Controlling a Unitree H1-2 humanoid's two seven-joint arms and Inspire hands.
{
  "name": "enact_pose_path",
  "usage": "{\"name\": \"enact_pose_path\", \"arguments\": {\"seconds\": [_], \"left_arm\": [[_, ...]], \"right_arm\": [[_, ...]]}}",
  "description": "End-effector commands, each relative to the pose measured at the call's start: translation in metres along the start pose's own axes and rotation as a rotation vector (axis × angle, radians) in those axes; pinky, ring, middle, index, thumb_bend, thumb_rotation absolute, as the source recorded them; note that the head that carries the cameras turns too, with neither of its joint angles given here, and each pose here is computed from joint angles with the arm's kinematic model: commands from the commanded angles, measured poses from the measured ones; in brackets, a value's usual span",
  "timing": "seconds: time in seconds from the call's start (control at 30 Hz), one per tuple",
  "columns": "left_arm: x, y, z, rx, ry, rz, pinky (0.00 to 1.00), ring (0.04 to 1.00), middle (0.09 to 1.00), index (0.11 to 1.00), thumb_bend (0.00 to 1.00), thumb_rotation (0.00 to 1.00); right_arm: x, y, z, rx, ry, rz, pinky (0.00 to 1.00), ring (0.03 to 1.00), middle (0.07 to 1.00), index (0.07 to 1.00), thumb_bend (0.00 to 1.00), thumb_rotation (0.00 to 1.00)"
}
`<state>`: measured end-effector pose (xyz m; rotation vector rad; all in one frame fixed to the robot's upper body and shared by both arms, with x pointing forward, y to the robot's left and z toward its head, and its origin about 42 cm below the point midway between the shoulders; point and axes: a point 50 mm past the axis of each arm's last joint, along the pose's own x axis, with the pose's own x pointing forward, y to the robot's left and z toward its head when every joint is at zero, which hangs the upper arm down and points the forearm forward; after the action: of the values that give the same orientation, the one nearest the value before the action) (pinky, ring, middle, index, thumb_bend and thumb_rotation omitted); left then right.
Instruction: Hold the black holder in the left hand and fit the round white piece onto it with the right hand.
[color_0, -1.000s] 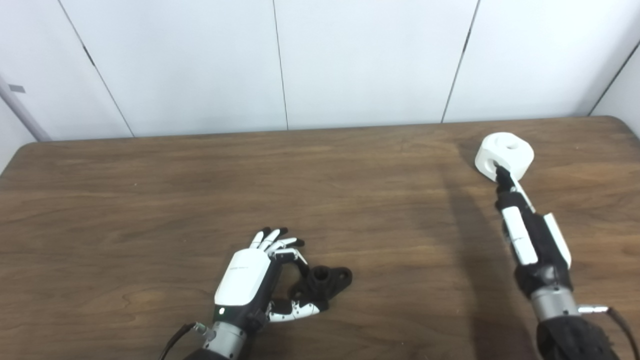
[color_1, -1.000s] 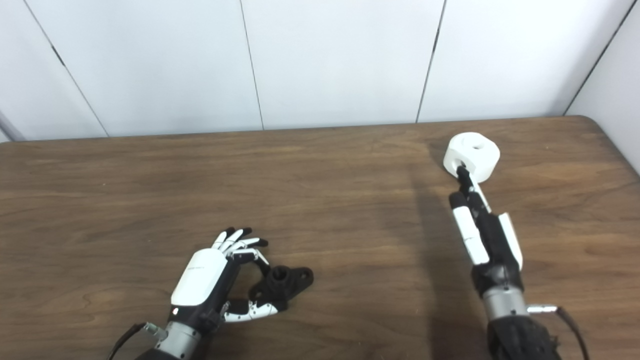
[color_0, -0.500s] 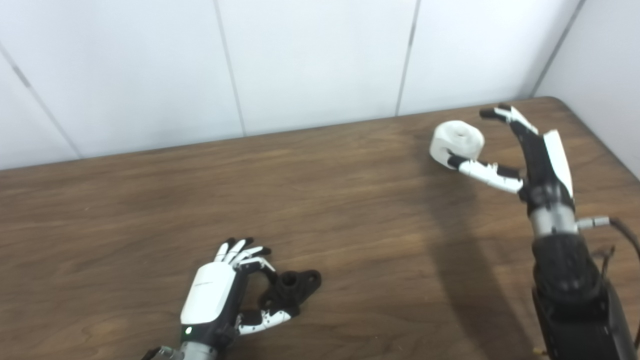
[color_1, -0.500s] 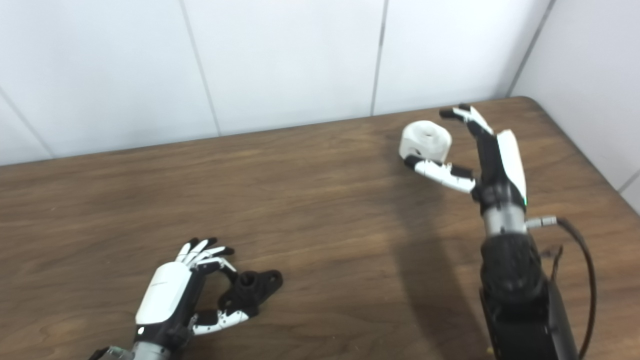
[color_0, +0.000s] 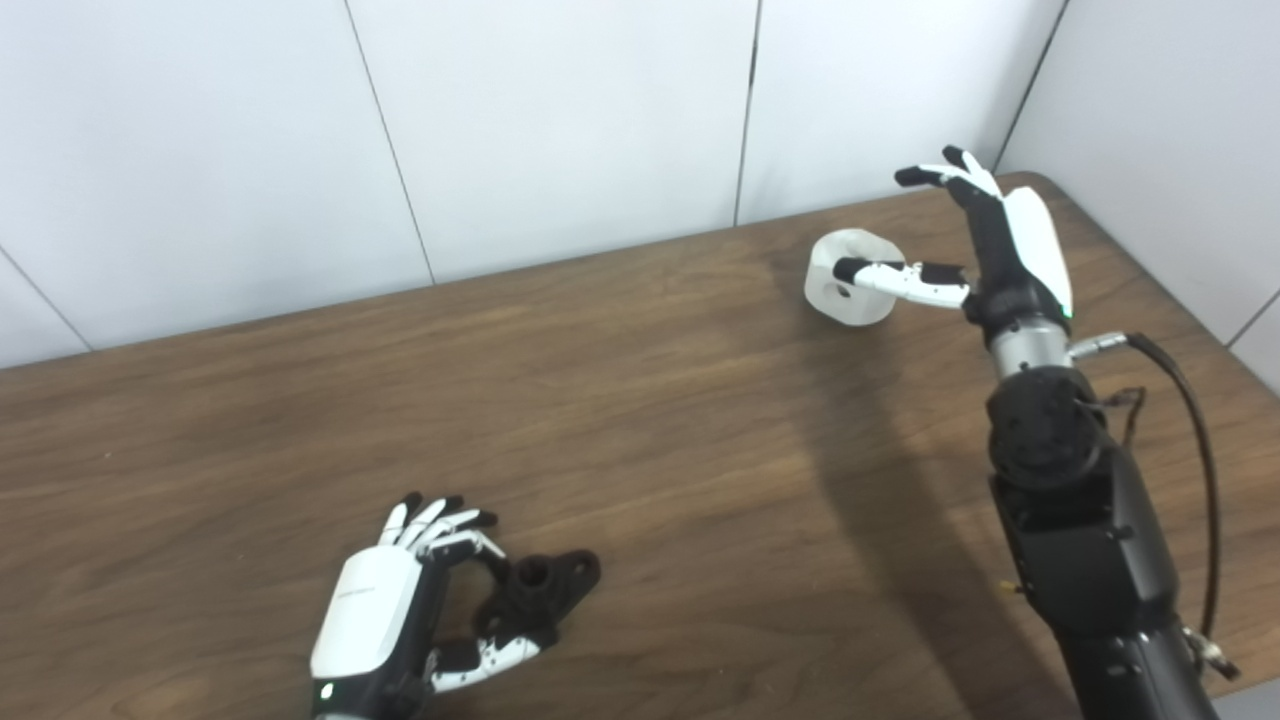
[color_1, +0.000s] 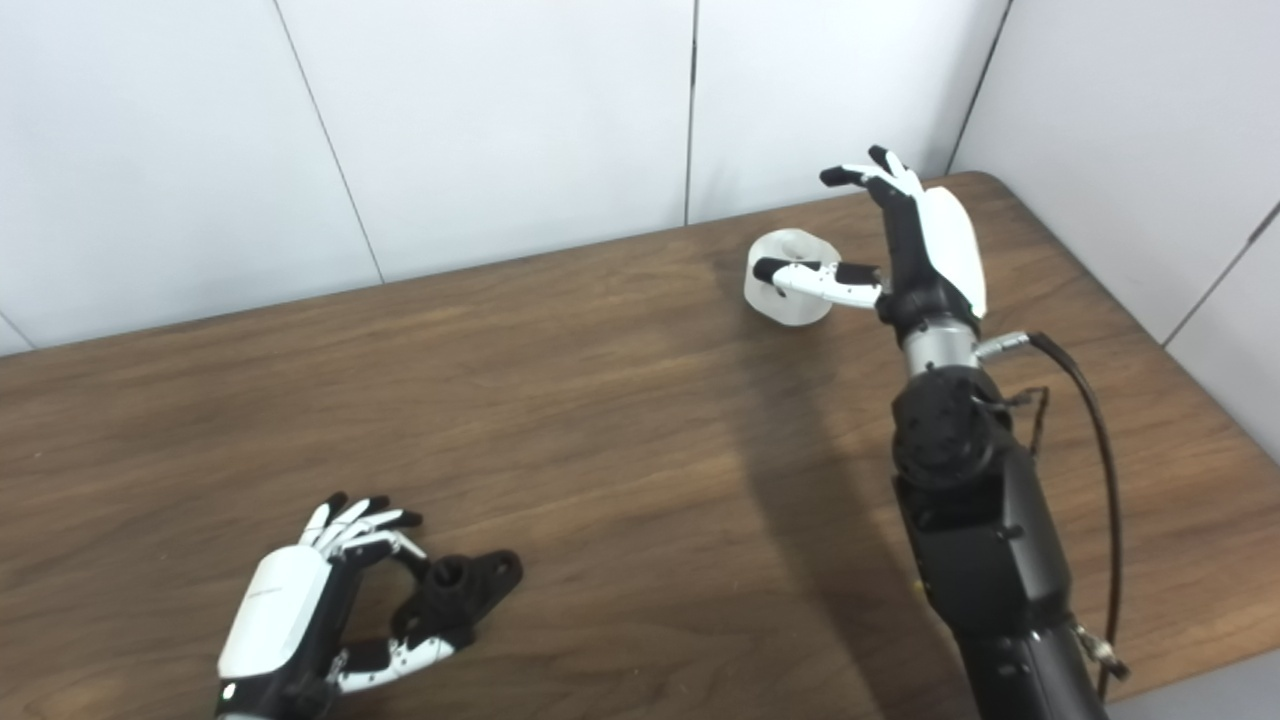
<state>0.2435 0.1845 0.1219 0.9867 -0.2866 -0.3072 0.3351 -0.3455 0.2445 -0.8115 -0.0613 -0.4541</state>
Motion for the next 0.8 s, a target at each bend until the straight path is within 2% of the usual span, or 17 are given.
{"name": "enact_pose_path", "arguments": {"seconds": [0.0, 0.33, 0.57, 0.77], "left_arm": [[-0.004, 0.005, -0.008, 0.028, 0.01, -0.003, 1.0, 0.89, 0.782, 0.484, 0.52, 0.05], [-0.005, 0.005, -0.009, 0.028, 0.008, -0.004, 1.0, 0.889, 0.782, 0.484, 0.52, 0.05], [-0.006, 0.005, -0.008, 0.028, 0.011, -0.008, 1.0, 0.894, 0.783, 0.484, 0.52, 0.05], [-0.006, 0.005, -0.008, 0.027, 0.014, -0.01, 1.0, 0.894, 0.782, 0.484, 0.52, 0.05]], "right_arm": [[0.02, -0.014, 0.011, -0.056, -0.049, -0.046, 1.0, 0.994, 0.959, 0.76, 0.89, 0.37], [0.055, -0.001, -0.003, -0.241, 0.041, 0.054, 1.0, 1.0, 0.99, 0.801, 0.96, 0.35], [0.068, 0.011, -0.013, -0.304, 0.082, 0.072, 1.0, 1.0, 0.989, 0.797, 1.0, 0.37], [0.073, 0.019, -0.018, -0.315, 0.085, 0.079, 1.0, 1.0, 0.979, 0.787, 0.97, 0.4]]}}
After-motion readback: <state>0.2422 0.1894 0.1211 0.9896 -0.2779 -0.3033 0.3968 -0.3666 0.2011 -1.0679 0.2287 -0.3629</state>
